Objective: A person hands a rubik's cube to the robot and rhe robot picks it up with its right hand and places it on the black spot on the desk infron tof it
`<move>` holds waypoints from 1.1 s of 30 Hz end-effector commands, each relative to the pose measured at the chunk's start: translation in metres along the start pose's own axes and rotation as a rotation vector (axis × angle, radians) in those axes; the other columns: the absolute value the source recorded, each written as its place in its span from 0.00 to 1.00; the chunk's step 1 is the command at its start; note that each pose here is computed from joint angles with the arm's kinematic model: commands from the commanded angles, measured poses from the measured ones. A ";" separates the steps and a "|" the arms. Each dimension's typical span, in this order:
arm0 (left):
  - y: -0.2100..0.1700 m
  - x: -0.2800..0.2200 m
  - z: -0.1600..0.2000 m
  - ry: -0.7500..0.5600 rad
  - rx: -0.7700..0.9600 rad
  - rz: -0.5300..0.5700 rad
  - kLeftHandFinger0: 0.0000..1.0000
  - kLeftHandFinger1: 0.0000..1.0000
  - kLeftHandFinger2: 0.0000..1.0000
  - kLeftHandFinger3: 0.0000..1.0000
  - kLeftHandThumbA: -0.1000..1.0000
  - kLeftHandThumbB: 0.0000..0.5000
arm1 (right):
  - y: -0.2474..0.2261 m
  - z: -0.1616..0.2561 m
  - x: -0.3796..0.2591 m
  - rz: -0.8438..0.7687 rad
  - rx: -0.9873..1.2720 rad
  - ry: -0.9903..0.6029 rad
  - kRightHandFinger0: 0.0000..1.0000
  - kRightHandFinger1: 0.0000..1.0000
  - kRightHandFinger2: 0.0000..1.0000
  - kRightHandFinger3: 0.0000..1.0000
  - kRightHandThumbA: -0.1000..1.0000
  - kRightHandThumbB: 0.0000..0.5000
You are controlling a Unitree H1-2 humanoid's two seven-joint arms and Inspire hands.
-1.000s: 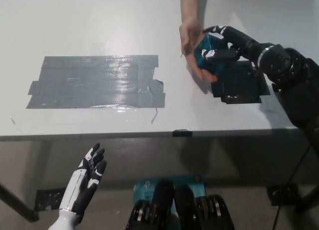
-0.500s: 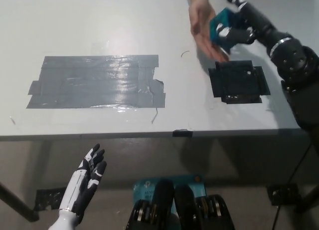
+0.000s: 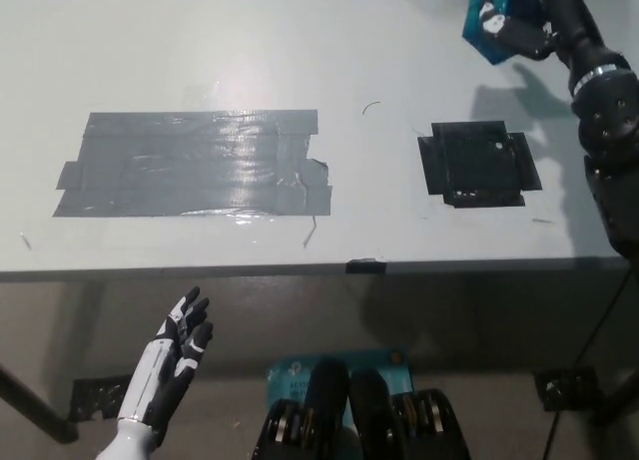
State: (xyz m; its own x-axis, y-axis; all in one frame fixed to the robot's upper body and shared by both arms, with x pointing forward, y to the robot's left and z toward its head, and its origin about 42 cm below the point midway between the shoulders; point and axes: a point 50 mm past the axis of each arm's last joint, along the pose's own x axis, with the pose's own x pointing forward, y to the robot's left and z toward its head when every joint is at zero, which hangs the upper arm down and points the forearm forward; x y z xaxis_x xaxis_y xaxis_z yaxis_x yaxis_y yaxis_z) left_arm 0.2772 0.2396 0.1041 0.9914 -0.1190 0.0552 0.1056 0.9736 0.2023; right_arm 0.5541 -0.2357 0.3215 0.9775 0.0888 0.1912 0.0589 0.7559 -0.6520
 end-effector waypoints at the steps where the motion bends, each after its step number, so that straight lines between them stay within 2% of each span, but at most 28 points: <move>1: 0.006 0.004 0.008 -0.045 0.011 0.003 0.92 1.00 1.00 1.00 0.87 0.13 | -0.006 -0.005 0.002 -0.043 -0.068 -0.024 0.15 0.67 1.00 1.00 0.00 0.26; 3: 0.006 0.004 0.008 -0.046 0.015 0.003 0.92 1.00 1.00 1.00 0.87 0.13 | 0.006 -0.013 -0.001 -0.008 -0.079 -0.022 0.11 0.63 1.00 1.00 0.00 0.30; 5: 0.006 0.005 0.008 -0.052 0.027 0.003 0.91 1.00 1.00 1.00 0.88 0.12 | 0.019 -0.022 -0.004 0.035 -0.095 -0.002 0.13 0.65 1.00 1.00 0.00 0.32; 7: 0.006 0.006 0.008 -0.052 0.023 0.002 0.91 1.00 1.00 1.00 0.88 0.12 | 0.029 -0.029 -0.007 0.056 -0.112 -0.007 0.10 0.61 1.00 1.00 0.00 0.34; 11: 0.006 0.008 0.012 -0.057 0.018 0.005 0.91 1.00 1.00 1.00 0.88 0.13 | 0.048 -0.035 -0.013 0.113 -0.134 0.007 0.18 0.70 1.00 1.00 0.00 0.31; 12: 0.007 0.008 0.013 -0.058 0.020 0.005 0.91 1.00 1.00 1.00 0.88 0.13 | 0.053 -0.034 -0.015 0.131 -0.155 0.027 0.24 0.75 1.00 1.00 0.00 0.32; 13: 0.007 0.008 0.013 -0.059 0.019 0.004 0.91 1.00 1.00 1.00 0.88 0.11 | 0.053 -0.034 -0.015 0.132 -0.162 0.030 0.33 0.83 1.00 1.00 0.00 0.50; 14: 0.007 0.008 0.012 -0.059 0.024 0.005 0.91 1.00 1.00 1.00 0.88 0.11 | 0.053 -0.035 -0.015 0.142 -0.165 0.039 0.39 0.83 1.00 1.00 0.00 0.46; 15: 0.007 0.009 0.012 -0.059 0.025 0.007 0.91 1.00 1.00 1.00 0.88 0.13 | 0.051 -0.034 -0.015 0.170 -0.154 0.049 0.63 0.99 1.00 1.00 0.00 0.47; 16: 0.007 0.008 0.012 -0.058 0.021 0.007 0.91 1.00 1.00 1.00 0.89 0.12 | 0.050 -0.035 -0.014 0.204 -0.169 0.056 0.87 1.00 1.00 1.00 0.11 0.59; 17: 0.008 0.007 0.012 -0.056 0.017 0.008 0.91 1.00 1.00 1.00 0.89 0.13 | 0.049 -0.033 -0.013 0.226 -0.216 0.061 1.00 1.00 1.00 1.00 0.29 0.66; 20: 0.007 0.009 0.013 -0.053 0.013 0.006 0.92 1.00 1.00 1.00 0.89 0.10 | 0.043 -0.023 -0.015 0.218 -0.293 0.057 1.00 1.00 1.00 1.00 0.47 0.75; 21: 0.007 0.009 0.014 -0.056 0.019 0.007 0.91 1.00 1.00 1.00 0.89 0.09 | 0.042 -0.021 -0.015 0.214 -0.293 0.050 1.00 1.00 1.00 1.00 0.48 0.76; 22: 0.008 0.008 0.013 -0.056 0.022 0.007 0.91 1.00 1.00 1.00 0.89 0.09 | 0.041 -0.017 -0.015 0.207 -0.289 0.034 1.00 1.00 1.00 1.00 0.56 0.80; 23: 0.008 0.008 0.013 -0.053 0.020 0.009 0.91 1.00 1.00 1.00 0.89 0.09 | 0.039 -0.011 -0.017 0.189 -0.279 0.011 1.00 1.00 1.00 1.00 0.66 0.89; 24: 0.008 0.008 0.012 -0.052 0.019 0.010 0.91 1.00 1.00 1.00 0.89 0.09 | 0.039 -0.007 -0.018 0.184 -0.285 0.001 1.00 1.00 1.00 1.00 0.68 0.89; 25: 0.007 0.008 0.012 -0.052 0.015 0.011 0.91 1.00 1.00 1.00 0.89 0.09 | 0.036 0.002 -0.019 0.169 -0.290 -0.012 1.00 1.00 1.00 1.00 0.77 0.94; 29: 0.007 0.008 0.011 -0.055 0.014 0.008 0.91 1.00 1.00 1.00 0.88 0.08 | 0.026 0.023 -0.021 0.120 -0.306 -0.079 1.00 1.00 1.00 1.00 0.83 0.99; 33: 0.007 0.010 0.013 -0.058 0.015 0.008 0.91 1.00 1.00 1.00 0.89 0.09 | 0.008 0.045 -0.025 0.051 -0.299 -0.133 1.00 1.00 1.00 1.00 0.88 1.00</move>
State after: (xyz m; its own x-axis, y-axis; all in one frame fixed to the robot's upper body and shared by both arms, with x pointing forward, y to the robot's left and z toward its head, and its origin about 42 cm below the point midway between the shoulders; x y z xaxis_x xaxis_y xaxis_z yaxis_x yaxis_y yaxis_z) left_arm 0.2815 0.2389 0.1077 0.9903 -0.1219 0.0672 0.1059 0.9732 0.2042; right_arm 0.5240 -0.1944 0.2996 0.9591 0.2490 0.1348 -0.0217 0.5391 -0.8419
